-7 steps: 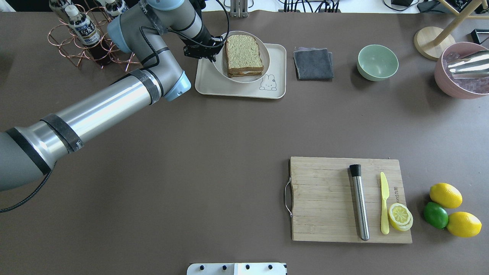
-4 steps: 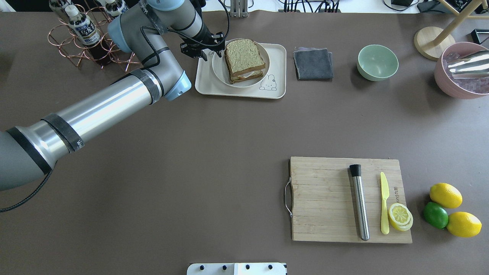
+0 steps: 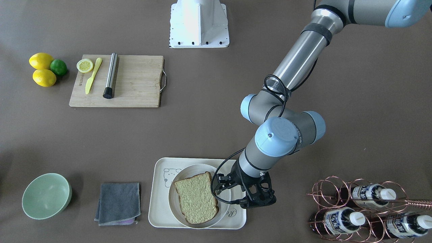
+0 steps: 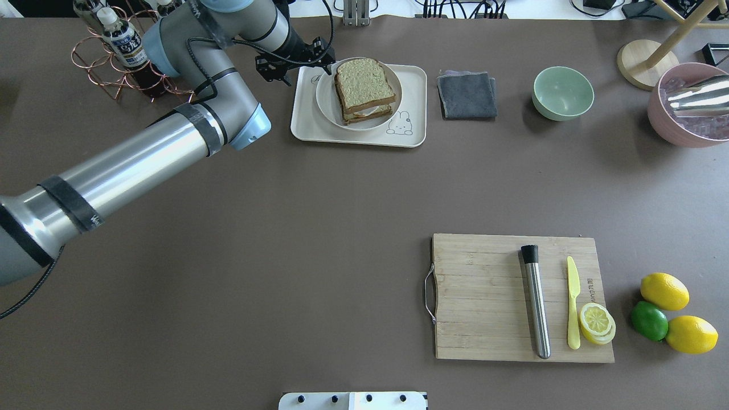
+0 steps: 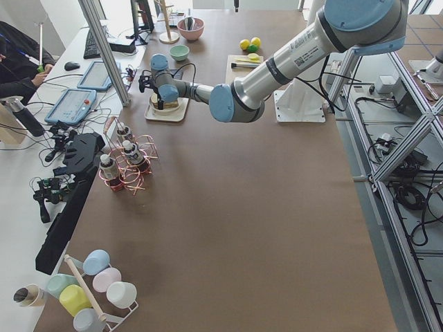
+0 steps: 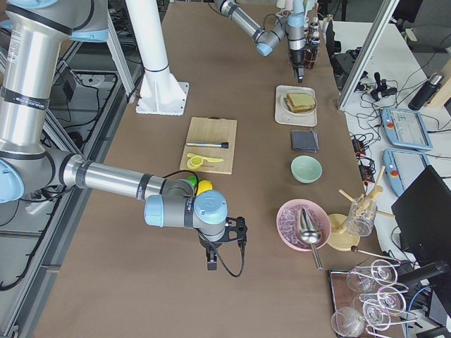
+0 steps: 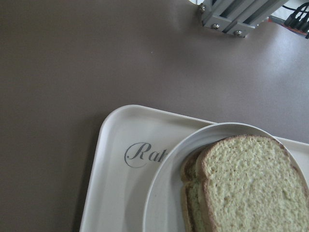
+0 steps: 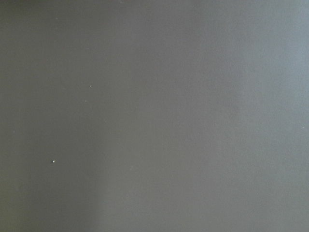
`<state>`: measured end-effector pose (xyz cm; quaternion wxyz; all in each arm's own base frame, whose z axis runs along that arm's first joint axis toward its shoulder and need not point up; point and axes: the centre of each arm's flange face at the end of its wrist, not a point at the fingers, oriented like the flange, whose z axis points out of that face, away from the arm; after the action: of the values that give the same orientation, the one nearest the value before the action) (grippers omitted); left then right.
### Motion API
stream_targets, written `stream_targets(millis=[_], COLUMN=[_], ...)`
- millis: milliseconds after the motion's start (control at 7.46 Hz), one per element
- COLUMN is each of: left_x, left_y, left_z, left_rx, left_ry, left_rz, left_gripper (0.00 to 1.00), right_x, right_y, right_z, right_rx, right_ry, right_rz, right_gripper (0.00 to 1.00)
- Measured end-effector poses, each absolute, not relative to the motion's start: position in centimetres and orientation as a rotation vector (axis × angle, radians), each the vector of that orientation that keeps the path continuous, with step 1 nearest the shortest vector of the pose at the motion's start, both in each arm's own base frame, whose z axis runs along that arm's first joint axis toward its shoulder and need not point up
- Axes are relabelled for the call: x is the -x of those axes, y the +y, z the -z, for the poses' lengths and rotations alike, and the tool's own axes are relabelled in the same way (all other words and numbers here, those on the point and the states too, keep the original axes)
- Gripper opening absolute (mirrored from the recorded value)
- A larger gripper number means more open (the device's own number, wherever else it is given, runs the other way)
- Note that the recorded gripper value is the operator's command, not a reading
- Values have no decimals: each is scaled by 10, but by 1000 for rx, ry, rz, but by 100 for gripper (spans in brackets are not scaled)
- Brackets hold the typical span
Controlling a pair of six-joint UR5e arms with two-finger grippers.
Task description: Make sandwich and place on tray
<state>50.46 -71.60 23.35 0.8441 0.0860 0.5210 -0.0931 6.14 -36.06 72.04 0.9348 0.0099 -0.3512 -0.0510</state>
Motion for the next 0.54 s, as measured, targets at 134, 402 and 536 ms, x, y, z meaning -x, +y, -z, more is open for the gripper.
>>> stream_targets(millis=[134,402,536], left_x=[-483,-422,-383], left_y=[-692,-628,-595], left_z=[-255,-312,-343], left_rx=[-174,-143,-172], left_ry=[1124,1143,1134], left_rz=[176,114,54], left_gripper=[99,99,99], right_x=[-61,-62,-62], right_y=[-361,-362,-366], right_z=[-720,-720,-718], right_rx=[-21,-23,-30], right_ry=[-717,-715,-711], right_rz=[104,105,108], right_gripper=[100,100,100])
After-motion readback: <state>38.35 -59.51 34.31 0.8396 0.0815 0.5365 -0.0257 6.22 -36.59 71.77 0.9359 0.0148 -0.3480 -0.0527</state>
